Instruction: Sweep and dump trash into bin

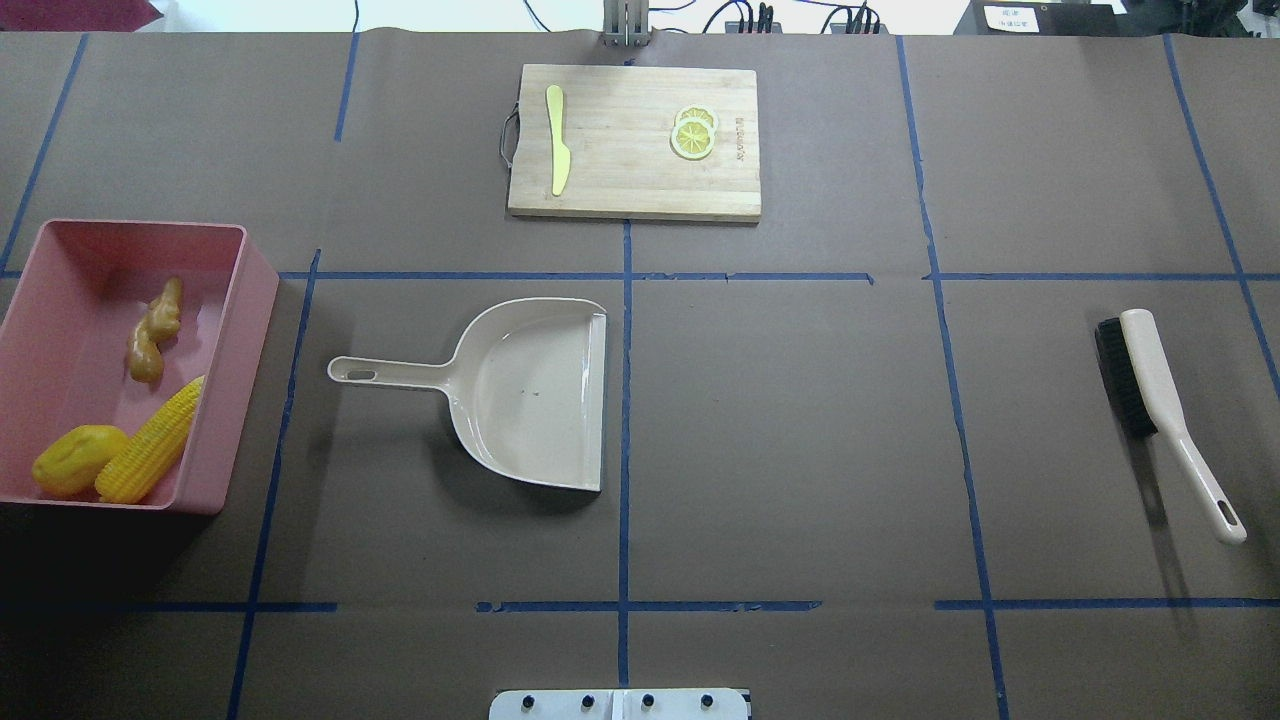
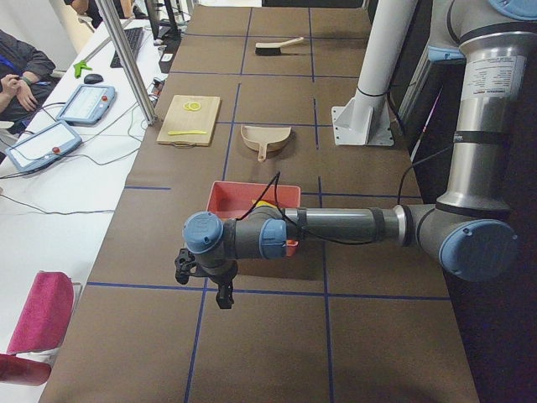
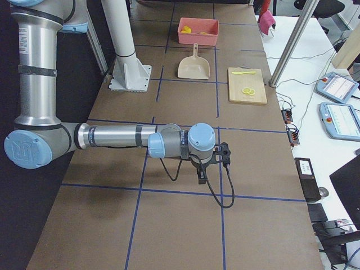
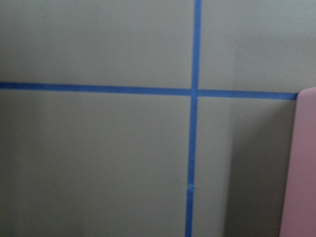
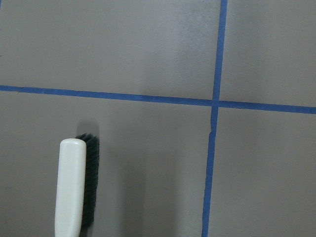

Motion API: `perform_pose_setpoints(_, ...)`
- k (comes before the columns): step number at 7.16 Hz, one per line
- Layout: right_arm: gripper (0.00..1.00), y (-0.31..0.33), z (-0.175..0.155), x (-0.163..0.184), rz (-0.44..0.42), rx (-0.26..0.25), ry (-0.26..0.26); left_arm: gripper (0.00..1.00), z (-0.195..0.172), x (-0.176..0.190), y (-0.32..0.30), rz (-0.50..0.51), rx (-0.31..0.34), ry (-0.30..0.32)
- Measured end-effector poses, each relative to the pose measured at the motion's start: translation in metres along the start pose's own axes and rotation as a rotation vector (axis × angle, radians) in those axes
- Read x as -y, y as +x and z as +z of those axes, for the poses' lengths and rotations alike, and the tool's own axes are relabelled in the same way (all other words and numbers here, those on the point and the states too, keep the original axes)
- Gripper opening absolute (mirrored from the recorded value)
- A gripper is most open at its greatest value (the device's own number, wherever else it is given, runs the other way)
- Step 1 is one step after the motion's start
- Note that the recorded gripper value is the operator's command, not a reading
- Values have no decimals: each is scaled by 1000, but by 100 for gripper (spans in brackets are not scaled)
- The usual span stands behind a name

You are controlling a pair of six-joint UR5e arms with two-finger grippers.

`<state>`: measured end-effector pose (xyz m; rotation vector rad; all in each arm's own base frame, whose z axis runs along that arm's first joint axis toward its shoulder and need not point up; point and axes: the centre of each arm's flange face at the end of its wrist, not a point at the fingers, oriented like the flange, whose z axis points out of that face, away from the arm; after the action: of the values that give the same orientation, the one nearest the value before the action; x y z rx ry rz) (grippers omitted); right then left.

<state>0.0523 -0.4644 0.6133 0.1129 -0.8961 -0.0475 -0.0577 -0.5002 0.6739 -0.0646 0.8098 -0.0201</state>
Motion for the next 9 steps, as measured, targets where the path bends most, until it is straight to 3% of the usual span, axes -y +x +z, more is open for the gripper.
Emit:
perform_pose_setpoints(5, 100, 14, -7, -5, 28, -7, 10, 100, -1, -3, -3, 53, 5, 3)
perform_pose_setpoints(9, 100, 43, -14, -15, 107, -71, -1, 100, -3, -2, -2, 57, 5, 6)
